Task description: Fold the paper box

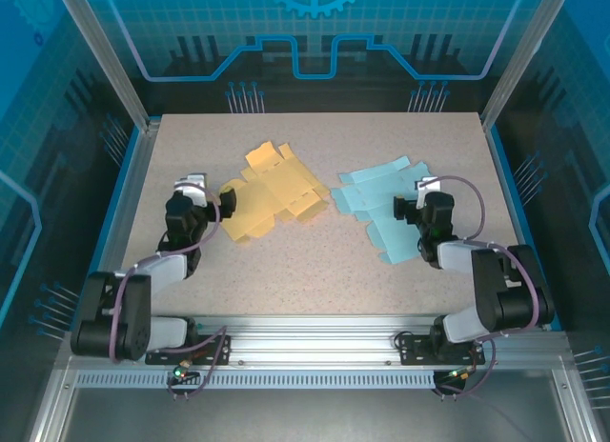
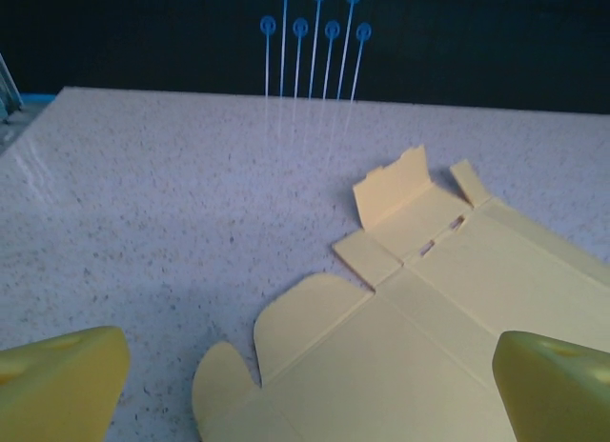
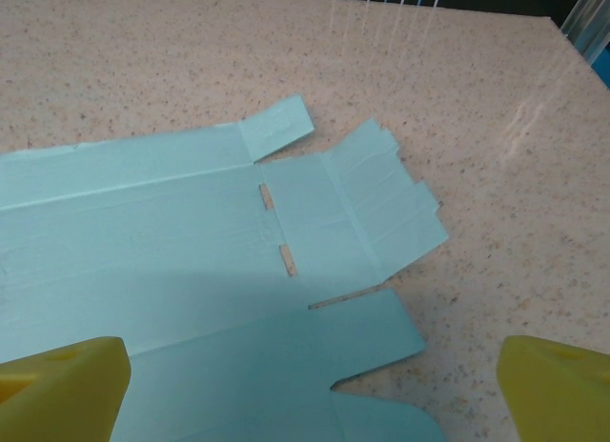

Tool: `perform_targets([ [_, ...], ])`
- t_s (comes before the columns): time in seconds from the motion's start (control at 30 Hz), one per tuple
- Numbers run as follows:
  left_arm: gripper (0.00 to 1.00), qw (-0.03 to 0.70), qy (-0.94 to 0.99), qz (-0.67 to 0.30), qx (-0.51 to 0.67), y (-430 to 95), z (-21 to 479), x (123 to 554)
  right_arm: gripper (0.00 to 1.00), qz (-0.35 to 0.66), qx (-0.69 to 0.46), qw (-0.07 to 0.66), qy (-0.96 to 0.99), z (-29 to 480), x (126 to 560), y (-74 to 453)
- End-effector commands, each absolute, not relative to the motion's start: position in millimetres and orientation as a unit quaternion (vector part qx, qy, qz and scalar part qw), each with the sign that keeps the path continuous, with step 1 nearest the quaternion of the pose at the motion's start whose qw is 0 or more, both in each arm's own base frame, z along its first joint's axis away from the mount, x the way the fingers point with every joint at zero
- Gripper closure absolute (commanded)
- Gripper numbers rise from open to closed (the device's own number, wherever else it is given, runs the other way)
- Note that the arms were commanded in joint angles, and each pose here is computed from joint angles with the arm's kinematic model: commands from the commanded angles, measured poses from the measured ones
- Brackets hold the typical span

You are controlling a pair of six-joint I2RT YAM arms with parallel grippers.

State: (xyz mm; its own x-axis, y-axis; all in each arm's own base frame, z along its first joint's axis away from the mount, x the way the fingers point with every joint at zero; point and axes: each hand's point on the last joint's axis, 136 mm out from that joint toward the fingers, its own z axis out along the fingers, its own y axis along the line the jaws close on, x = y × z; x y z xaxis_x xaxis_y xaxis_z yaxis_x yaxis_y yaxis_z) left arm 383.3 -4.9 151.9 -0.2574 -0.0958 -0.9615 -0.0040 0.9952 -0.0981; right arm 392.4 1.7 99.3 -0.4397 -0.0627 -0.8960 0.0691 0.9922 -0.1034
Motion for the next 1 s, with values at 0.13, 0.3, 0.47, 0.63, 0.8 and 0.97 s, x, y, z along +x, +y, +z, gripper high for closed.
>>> perform_targets([
  [0.13,0.01,0.599,0.797,-0.071,-0.035,-12,207,401,0.00,-0.067,0.103,0.496,0.860,150,380,-14],
  [0.3,0.01,0.577,0.811,-0.086,-0.039,-16,226,428,0.00,0.002,0.183,0.403,0.897,152,368,2],
  [0.47,0.01,0.545,0.833,-0.091,-0.044,-18,223,451,0.00,0.137,0.169,0.318,0.923,138,372,84],
  [0.63,0.01,0.525,0.844,-0.094,-0.058,-17,217,465,0.04,0.223,0.128,0.253,0.933,121,369,182],
  [0.8,0.01,0.521,0.845,-0.087,-0.076,-11,213,464,0.17,0.282,0.106,0.202,0.932,100,365,256],
  [0.97,0.01,0.514,0.848,-0.098,-0.082,-12,205,458,0.24,0.295,0.123,0.177,0.931,74,363,285],
])
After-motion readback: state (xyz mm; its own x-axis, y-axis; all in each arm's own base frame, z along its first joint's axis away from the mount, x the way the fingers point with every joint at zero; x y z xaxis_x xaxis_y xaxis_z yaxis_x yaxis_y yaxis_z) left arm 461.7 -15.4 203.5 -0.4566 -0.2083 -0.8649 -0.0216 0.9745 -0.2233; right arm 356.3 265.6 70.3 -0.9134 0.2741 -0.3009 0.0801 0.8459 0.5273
